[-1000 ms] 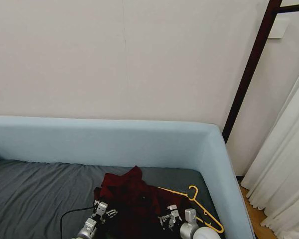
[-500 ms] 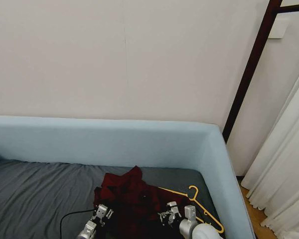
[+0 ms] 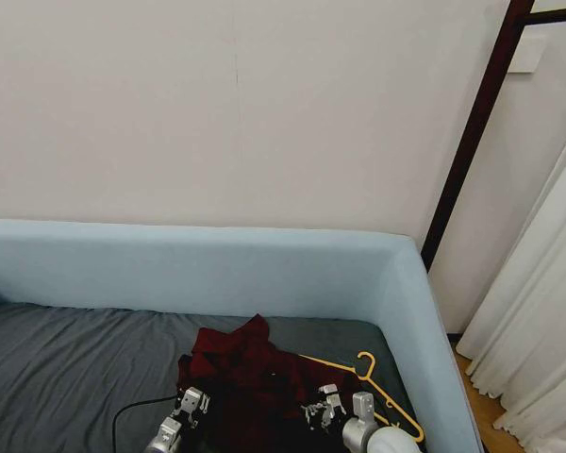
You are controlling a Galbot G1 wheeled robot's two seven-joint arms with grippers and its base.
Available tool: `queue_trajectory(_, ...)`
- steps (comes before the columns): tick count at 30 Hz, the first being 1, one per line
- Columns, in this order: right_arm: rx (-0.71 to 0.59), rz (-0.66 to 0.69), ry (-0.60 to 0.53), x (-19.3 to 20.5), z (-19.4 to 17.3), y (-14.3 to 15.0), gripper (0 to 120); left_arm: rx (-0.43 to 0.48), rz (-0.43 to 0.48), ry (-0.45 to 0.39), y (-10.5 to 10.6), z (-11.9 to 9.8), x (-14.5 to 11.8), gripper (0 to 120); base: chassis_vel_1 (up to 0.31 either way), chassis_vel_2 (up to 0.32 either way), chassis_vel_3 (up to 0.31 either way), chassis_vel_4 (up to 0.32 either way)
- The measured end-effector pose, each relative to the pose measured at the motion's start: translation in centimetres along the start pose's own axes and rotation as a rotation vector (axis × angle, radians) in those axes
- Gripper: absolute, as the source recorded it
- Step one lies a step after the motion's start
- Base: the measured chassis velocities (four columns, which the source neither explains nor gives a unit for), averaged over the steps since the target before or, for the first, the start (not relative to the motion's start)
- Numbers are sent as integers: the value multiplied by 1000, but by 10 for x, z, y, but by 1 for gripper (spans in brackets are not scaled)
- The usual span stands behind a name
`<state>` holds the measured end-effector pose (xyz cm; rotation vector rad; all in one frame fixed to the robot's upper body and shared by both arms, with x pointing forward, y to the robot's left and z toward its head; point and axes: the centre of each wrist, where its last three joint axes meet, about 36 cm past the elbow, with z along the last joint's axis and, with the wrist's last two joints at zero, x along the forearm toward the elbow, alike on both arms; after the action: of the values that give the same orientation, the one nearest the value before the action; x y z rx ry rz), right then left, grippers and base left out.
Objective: Pick up the clothes from the sofa and hang them on the clothes hanger.
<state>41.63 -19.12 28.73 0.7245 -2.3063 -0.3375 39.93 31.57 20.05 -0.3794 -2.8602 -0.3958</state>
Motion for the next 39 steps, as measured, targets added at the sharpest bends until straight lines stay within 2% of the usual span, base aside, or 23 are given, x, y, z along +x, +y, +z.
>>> queue_trajectory(4, 24, 7, -72, 22, -26, 2, 0, 55, -16, -84, 6, -45, 9, 7, 0, 0, 0, 0)
queue_trajectory(5, 24, 7, -72, 22, -26, 2, 0, 55, -16, -84, 6, -45, 9, 7, 0, 0, 0, 0)
queue_trajectory(9, 71, 22, -131, 49, -65, -4, 0, 75, 3, -164, 24, -105, 17, 7, 0, 0, 0, 0)
queue_trajectory(12, 86, 25, -142, 57, -75, -6, 0, 73, 10, -178, 29, -117, 18, 7, 0, 0, 0, 0)
queue_trajectory(16, 185, 24, -207, 101, -140, -3, 0, 40, 29, -255, 64, -194, 27, 7, 0, 0, 0, 0)
queue_trajectory(17, 185, 24, -207, 101, -140, -3, 0, 40, 29, -255, 64, -194, 27, 7, 0, 0, 0, 0)
queue_trajectory(18, 200, 20, -222, 108, -154, 1, 0, 43, 27, -264, 68, -207, 28, 7, 0, 0, 0, 0)
queue_trajectory(21, 255, 0, -279, 125, -222, 19, 0, 61, 15, -323, 88, -281, 31, 7, 0, 0, 0, 0)
queue_trajectory(22, 265, -13, -294, 127, -243, 24, 0, 60, 11, -333, 93, -295, 33, 7, 0, 0, 0, 0)
queue_trajectory(23, 265, -13, -294, 127, -243, 24, 0, 60, 11, -333, 93, -295, 33, 7, 0, 0, 0, 0)
queue_trajectory(25, 301, -24, -349, 135, -298, 35, 0, 50, -11, -351, 111, -326, 42, 7, 0, 0, 0, 0)
queue_trajectory(26, 301, -24, -349, 135, -298, 35, 0, 50, -11, -351, 111, -326, 42, 7, 0, 0, 0, 0)
queue_trajectory(32, 374, -50, -382, 129, -370, 65, 0, -18, -78, -392, 157, -387, 67, 7, 0, 0, 0, 0)
queue_trajectory(33, 374, -50, -382, 129, -370, 65, 0, -18, -78, -392, 157, -387, 67, 7, 0, 0, 0, 0)
queue_trajectory(36, 416, -51, -416, 126, -405, 78, 0, -41, -124, -417, 179, -411, 74, 7, 0, 0, 0, 0)
queue_trajectory(37, 416, -51, -416, 126, -405, 78, 0, -41, -124, -417, 179, -411, 74, 7, 0, 0, 0, 0)
queue_trajectory(39, 435, -45, -434, 126, -422, 83, 0, -46, -143, -431, 187, -424, 79, 7, 0, 0, 0, 0)
